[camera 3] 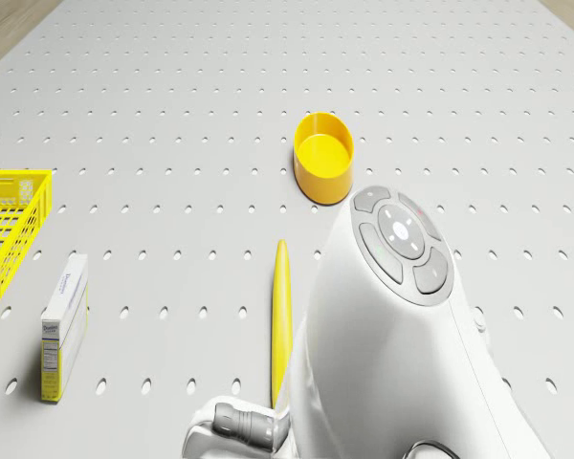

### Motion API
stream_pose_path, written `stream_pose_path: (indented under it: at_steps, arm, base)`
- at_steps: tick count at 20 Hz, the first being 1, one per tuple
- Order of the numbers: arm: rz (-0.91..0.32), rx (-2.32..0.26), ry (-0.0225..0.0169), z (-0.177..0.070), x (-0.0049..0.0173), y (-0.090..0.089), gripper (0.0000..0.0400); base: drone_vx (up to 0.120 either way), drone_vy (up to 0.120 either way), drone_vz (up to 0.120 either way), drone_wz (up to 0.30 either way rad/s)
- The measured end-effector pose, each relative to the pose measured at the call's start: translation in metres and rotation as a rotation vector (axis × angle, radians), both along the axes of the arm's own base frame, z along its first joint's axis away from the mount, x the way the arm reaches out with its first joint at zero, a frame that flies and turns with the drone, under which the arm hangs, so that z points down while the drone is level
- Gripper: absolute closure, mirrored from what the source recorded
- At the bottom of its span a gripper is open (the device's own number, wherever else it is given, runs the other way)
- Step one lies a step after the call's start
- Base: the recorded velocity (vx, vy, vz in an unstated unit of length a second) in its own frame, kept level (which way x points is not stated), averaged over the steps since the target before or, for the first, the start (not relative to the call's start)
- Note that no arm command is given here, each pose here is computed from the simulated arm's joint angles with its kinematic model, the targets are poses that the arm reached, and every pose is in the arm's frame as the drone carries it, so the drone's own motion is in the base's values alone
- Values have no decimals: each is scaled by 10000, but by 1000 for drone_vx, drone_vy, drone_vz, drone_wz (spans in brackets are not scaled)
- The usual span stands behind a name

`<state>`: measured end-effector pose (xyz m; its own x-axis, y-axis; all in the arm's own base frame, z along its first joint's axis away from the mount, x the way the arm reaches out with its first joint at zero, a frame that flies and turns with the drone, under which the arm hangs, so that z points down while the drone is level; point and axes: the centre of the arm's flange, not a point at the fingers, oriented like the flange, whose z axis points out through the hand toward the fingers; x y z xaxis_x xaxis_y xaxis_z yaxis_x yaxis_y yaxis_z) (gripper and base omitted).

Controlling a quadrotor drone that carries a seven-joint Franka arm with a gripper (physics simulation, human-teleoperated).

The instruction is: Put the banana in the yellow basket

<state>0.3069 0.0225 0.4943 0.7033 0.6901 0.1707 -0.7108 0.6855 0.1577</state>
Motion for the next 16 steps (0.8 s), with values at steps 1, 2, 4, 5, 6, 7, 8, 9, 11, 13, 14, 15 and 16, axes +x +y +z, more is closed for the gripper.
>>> stream_pose_path:
  at_steps: [1, 2, 4, 5, 6, 7, 8, 9, 11, 13, 14, 15, 16]
  arm:
    - [-11, -383, 9, -9, 0, -37, 0]
    - [-19, -704, 17, -16, 0, -68, 0]
    - [-32, -1197, 31, -24, 0, -116, 0]
    - [-37, -1384, 37, -27, 0, -134, 0]
    - [-41, -1541, 42, -29, -1, -149, 0]
    - [-44, -1672, 47, -30, -1, -162, 0]
    - [-47, -1781, 50, -31, -1, -173, 0]
    - [-49, -1872, 54, -32, -1, -182, 0]
    - [-52, -2011, 59, -33, -1, -196, 0]
    - [-54, -2108, 63, -34, -1, -205, 0]
    - [-54, -2145, 64, -34, -1, -209, 0]
    - [-55, -2176, 65, -35, -1, -212, 0]
    - [-55, -2201, 66, -35, -1, -214, 0]
  base:
    - [120, 0, -120, 0]
    - [120, 0, -120, 0]
    - [120, 0, -120, 0]
    - [120, 0, -120, 0]
    - [120, 0, -120, 0]
    - [120, 0, -40, 0]
    - [120, 40, 0, 0]
    - [120, 120, 0, 0]
    - [120, 120, 0, 0]
    - [120, 20, -20, 0]
    - [120, 0, -120, 0]
    - [120, 0, -120, 0]
    - [120, 0, -120, 0]
